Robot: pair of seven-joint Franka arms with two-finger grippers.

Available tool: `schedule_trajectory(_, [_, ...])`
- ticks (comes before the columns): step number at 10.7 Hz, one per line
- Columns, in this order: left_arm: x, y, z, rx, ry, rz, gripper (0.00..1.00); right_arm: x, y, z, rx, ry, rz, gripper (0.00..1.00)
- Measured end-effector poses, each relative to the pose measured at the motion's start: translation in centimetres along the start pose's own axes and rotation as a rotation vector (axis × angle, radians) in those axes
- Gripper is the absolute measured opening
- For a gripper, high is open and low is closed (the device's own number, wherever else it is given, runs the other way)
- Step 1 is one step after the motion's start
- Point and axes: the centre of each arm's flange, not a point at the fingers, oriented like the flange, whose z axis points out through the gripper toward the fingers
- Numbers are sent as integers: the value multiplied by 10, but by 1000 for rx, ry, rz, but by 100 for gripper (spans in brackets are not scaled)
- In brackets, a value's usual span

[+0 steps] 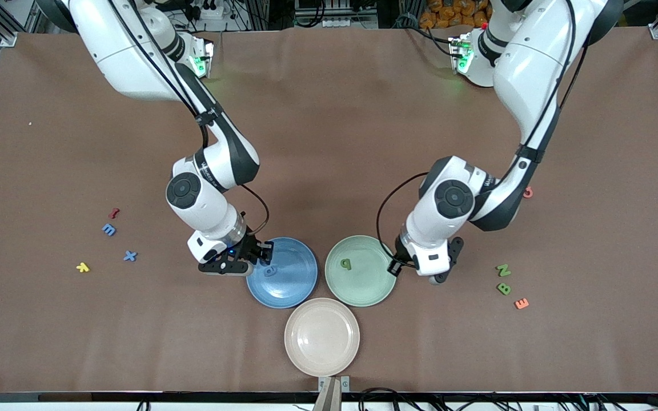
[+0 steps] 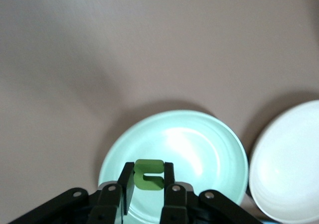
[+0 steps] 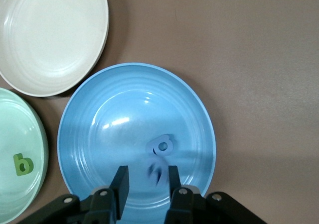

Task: Sort letters by color into matching plates
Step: 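Drop the blue G on the blue plate while the left gripper drops u, then grasp the blue X with the right gripper while the left gripper grasps B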

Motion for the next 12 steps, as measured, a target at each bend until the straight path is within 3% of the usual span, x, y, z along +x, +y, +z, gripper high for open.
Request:
schedule_trajectory(1, [-10, 4, -2, -19, -3, -31, 27, 2, 2, -1, -1, 5, -1, 46])
schedule_trajectory(3, [-13, 5, -3, -27, -4, -65, 27, 10, 9, -5, -8, 17, -45, 70])
schedule_trajectory(4, [-10, 5, -2, -27, 0, -69, 31, 14, 18, -5, -19, 16, -70, 84])
schedule_trajectory(5, [-8, 4, -2, -26, 2, -70, 43, 19, 32, -5, -36, -5, -112, 97])
schedule_trajectory(9, [7, 2, 0, -22, 25, -83, 95, 48, 134, -35, -107, -161, -229, 100])
schedule_trajectory(10, [17, 1, 0, -21, 39, -91, 100, 57, 167, -46, -114, -175, -226, 100])
schedule_trajectory(12, [43, -3, 1, -14, 76, -98, 100, 65, 229, -56, -136, -187, -177, 100])
